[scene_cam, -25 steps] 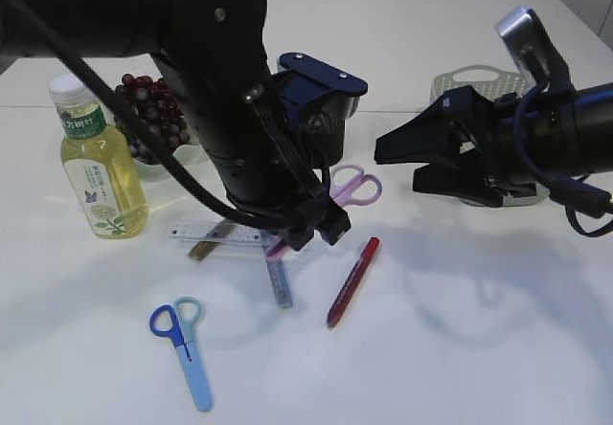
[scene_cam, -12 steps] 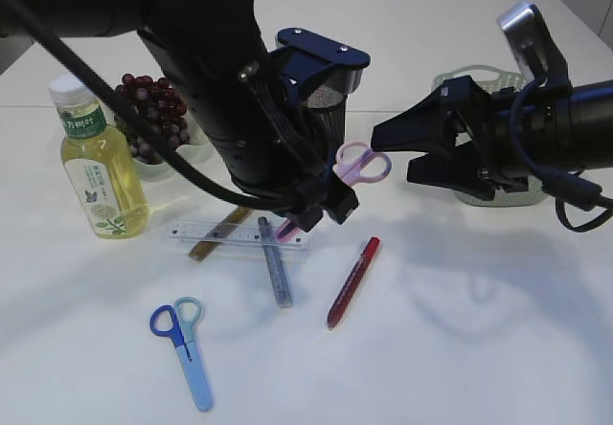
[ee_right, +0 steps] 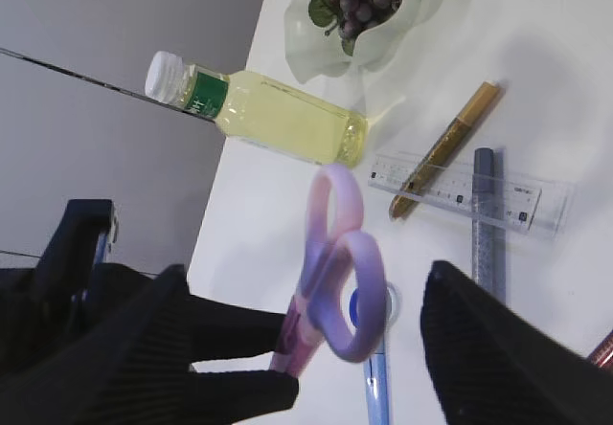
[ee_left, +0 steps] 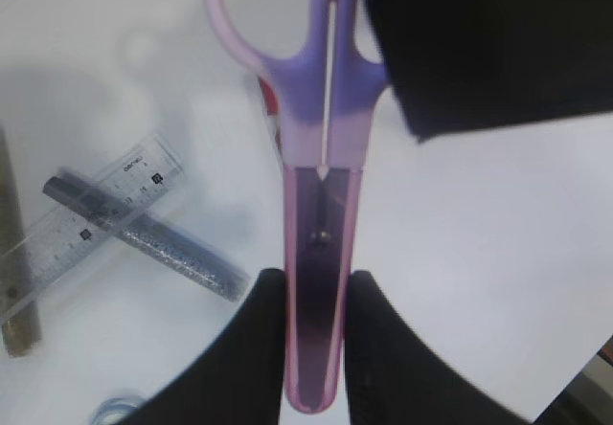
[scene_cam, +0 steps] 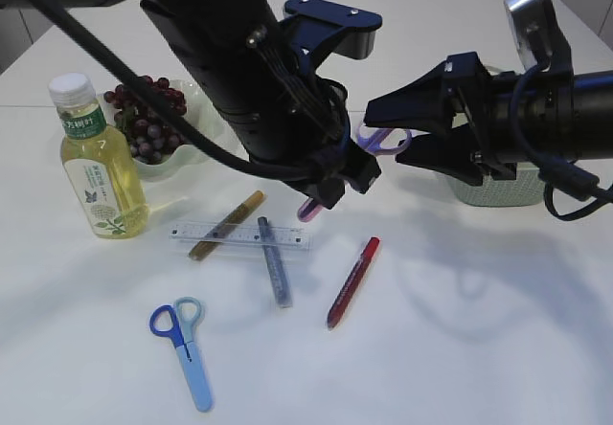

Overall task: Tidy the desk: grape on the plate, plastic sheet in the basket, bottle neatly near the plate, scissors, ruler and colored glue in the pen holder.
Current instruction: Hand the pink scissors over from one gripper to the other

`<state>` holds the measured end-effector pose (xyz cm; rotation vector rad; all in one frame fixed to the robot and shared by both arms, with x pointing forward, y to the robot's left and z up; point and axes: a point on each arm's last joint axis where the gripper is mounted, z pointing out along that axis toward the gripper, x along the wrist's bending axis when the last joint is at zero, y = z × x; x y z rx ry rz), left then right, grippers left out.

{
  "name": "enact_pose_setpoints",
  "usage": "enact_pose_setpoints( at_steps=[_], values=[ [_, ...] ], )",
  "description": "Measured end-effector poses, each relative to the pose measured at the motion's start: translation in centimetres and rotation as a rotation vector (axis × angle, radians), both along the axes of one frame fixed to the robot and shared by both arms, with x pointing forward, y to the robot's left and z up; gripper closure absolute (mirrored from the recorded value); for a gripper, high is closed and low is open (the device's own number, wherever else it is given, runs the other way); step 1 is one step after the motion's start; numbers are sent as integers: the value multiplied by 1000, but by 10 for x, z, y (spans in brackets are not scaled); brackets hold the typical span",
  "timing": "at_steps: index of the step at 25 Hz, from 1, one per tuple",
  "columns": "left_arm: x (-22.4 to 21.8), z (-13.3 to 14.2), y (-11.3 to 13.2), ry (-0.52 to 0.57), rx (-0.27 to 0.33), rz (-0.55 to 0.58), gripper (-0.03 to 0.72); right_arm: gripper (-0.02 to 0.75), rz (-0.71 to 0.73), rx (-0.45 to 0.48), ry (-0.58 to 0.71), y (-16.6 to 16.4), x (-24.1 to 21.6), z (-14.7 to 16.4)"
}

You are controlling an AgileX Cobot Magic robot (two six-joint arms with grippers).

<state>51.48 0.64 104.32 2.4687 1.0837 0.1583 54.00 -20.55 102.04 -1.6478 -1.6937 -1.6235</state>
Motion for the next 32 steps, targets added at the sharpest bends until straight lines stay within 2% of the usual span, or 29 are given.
enact_pose_setpoints(
  at_steps=[32],
  values=[
    [2,8,-15,0,-203,51,578,163,-15,20,-25,0,2,3]
  ],
)
